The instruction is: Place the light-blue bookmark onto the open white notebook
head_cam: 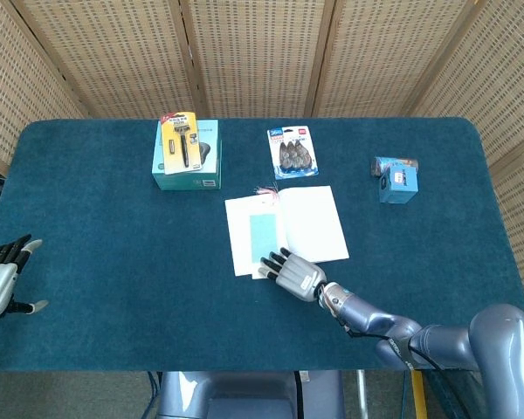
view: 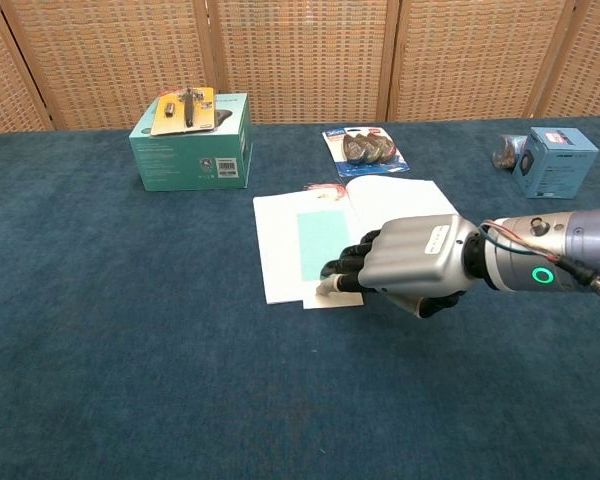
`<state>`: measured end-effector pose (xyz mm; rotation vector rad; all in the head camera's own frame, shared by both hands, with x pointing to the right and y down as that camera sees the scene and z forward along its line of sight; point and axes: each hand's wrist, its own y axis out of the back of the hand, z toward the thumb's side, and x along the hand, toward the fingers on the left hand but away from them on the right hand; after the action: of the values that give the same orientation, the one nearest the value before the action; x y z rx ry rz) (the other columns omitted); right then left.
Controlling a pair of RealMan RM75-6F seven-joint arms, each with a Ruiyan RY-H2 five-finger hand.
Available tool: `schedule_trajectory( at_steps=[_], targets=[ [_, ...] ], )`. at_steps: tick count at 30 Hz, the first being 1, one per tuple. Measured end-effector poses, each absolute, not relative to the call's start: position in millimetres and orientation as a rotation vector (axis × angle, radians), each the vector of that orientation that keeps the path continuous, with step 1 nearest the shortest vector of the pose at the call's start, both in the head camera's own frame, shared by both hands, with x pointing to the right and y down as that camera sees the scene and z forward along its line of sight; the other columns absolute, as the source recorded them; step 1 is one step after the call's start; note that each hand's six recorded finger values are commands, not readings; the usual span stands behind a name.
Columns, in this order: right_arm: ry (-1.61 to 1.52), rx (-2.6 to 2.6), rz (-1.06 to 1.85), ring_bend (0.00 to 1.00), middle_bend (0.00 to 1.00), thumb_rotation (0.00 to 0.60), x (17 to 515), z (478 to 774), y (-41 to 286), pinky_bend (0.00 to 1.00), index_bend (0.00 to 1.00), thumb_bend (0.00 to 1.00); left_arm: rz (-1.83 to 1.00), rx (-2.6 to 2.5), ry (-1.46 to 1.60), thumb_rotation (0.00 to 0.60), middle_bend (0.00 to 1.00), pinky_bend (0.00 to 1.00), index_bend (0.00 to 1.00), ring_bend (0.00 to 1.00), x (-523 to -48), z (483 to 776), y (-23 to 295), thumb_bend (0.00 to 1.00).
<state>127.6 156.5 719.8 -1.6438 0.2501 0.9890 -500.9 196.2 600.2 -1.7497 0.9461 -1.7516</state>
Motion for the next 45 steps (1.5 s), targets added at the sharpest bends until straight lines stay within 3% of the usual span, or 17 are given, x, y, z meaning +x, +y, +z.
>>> schedule_trajectory(
  at_steps=[45],
  targets=[
    [0.321,-1.389,0.963,0.0,0.02,0.6,170,715,141,0.12,0.0,1.0,-1.743,-1.756,0.933,0.6,0.0,0.0,0.0,0.0,-496,601,198,0.0]
  ],
)
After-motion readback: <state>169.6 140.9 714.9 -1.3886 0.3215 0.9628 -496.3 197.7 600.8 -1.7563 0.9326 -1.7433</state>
